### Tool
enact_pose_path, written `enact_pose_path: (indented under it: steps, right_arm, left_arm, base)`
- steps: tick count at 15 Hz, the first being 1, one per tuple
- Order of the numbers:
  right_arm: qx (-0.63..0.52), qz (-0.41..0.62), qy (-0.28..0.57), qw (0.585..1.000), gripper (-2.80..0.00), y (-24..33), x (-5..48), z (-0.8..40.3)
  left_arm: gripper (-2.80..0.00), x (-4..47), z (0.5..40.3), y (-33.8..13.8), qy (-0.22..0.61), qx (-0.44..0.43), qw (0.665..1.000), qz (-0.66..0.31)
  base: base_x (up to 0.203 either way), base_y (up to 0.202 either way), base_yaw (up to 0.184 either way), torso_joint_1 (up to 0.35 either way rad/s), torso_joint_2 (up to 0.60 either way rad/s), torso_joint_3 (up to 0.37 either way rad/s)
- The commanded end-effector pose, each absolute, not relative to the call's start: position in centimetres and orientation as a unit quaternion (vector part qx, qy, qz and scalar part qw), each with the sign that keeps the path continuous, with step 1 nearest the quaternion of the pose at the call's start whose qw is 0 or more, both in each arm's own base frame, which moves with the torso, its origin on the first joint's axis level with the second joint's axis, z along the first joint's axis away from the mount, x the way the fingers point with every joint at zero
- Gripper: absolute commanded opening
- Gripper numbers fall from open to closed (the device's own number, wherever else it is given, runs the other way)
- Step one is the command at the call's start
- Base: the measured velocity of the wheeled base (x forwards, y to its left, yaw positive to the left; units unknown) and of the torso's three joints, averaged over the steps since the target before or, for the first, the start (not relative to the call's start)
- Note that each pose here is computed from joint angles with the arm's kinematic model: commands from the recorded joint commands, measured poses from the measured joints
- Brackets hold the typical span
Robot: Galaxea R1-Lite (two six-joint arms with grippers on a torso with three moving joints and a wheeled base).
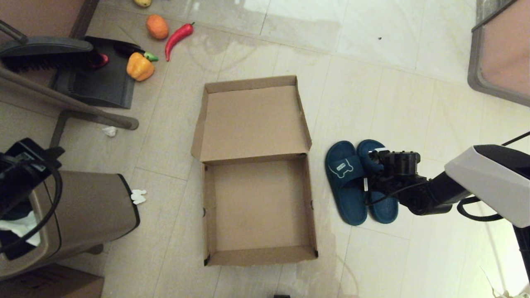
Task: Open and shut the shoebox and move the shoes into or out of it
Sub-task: Put the shoes out of the shoe box
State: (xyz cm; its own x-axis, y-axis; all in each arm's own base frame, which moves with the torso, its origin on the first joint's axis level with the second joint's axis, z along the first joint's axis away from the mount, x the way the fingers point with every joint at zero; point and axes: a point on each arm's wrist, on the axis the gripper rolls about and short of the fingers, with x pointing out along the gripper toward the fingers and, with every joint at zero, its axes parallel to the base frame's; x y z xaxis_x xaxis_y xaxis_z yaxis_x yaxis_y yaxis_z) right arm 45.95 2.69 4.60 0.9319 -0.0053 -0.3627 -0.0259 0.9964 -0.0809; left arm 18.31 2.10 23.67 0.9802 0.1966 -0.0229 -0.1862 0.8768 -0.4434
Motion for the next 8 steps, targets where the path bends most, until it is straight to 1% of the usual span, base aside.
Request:
enact_pose_path:
  steps: [1, 8]
  right_arm:
    - [-0.043, 0.01, 0.18, 0.983, -2.8, 3.16, 46.24, 4.3]
    - [-0.044, 0.016, 0.175, 0.984, -2.8, 3.87, 45.86, 5.04]
  left_arm:
    - [-2.8, 18.33, 23.62, 2.13, -0.012, -0.229, 0.968, 0.1]
    - [-2.8, 18.18, 23.57, 2.12, -0.012, -0.229, 0.968, 0.1]
  base:
    - [0.0, 0.0, 0.0, 0.0, 0.0, 0.0]
    - [0.0, 0.0, 0.0, 0.0, 0.0, 0.0]
